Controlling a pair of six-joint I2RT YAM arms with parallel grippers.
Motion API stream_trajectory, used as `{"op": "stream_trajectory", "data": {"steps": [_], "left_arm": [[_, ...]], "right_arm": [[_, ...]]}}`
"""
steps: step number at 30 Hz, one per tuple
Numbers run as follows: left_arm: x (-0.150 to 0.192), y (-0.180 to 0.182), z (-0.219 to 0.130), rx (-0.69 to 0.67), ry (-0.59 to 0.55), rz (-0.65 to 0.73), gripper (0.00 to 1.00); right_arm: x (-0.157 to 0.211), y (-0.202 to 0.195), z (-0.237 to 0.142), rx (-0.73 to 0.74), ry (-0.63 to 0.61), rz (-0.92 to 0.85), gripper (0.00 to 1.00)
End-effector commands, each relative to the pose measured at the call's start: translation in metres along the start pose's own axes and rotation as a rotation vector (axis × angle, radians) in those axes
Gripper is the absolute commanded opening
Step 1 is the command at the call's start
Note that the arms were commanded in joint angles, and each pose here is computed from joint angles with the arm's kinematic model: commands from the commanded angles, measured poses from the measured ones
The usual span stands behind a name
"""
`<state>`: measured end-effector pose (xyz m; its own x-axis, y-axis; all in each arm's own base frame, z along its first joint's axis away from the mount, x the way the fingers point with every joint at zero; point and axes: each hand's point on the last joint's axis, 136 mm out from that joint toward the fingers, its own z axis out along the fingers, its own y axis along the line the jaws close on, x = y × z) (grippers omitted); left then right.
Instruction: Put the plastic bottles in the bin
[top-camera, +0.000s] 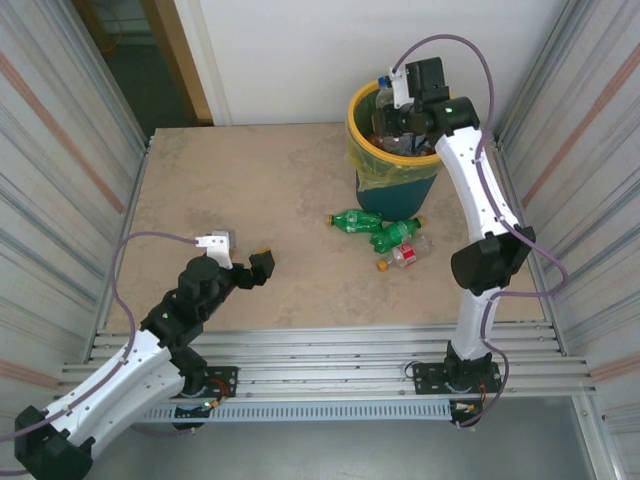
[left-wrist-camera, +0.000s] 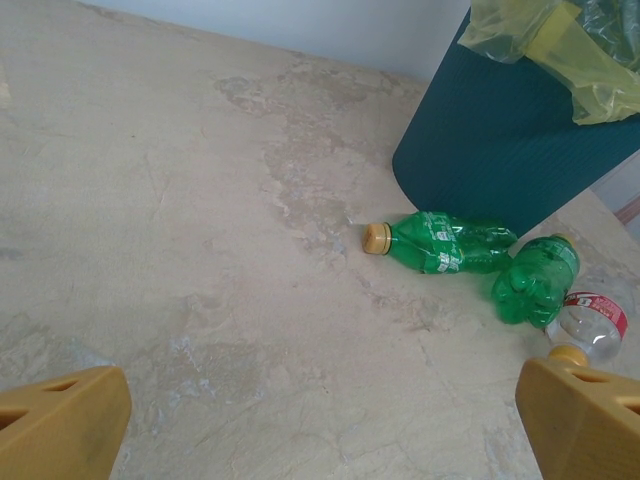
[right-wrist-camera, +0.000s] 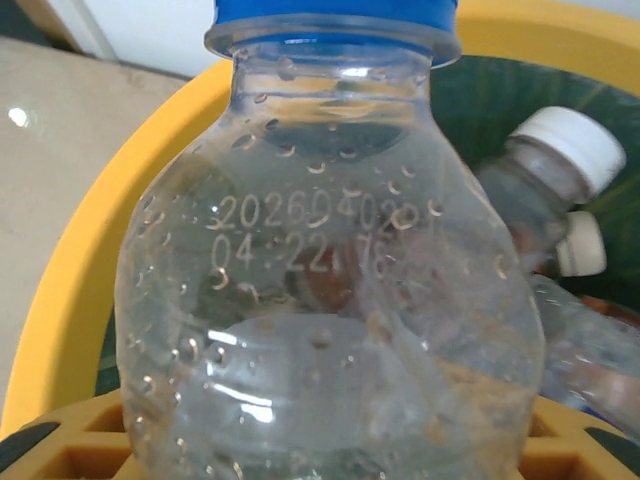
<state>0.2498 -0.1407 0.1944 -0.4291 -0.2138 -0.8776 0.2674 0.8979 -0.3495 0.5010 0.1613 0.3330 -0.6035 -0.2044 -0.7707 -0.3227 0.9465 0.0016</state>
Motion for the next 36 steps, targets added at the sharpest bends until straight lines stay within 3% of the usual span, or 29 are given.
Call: {"op": "stream_trajectory", "data": {"steps": [1,8,14,22,36], "left_arm": [[-0.011,-0.002,-0.002,0.000,-0.020,-0.020,0.99],[-0.010,-0.001,-0.002,-0.004,-0.016,-0.020,0.99],[-0.010,0.000,-0.002,-0.007,-0.017,-0.022,0.99],[-0.008,0.000,-0.001,-0.010,-0.012,-0.021,0.99],[-0.007,0.004,-0.003,-0.025,-0.015,-0.018,0.99]], "right_arm": [[-0.002,0.010,0.000,0.003,0.008,-0.067,0.54],[-0.008,0.018,-0.003,0.005,-0.006,-0.090,0.68],[-0.016,0.019,-0.015,0.000,-0.040,-0.082,0.72],[-0.021,0.018,-0.025,0.003,-0.061,-0.059,0.52],[-0.024,0.012,-0.081,0.030,-0.124,0.047,0.60]]}}
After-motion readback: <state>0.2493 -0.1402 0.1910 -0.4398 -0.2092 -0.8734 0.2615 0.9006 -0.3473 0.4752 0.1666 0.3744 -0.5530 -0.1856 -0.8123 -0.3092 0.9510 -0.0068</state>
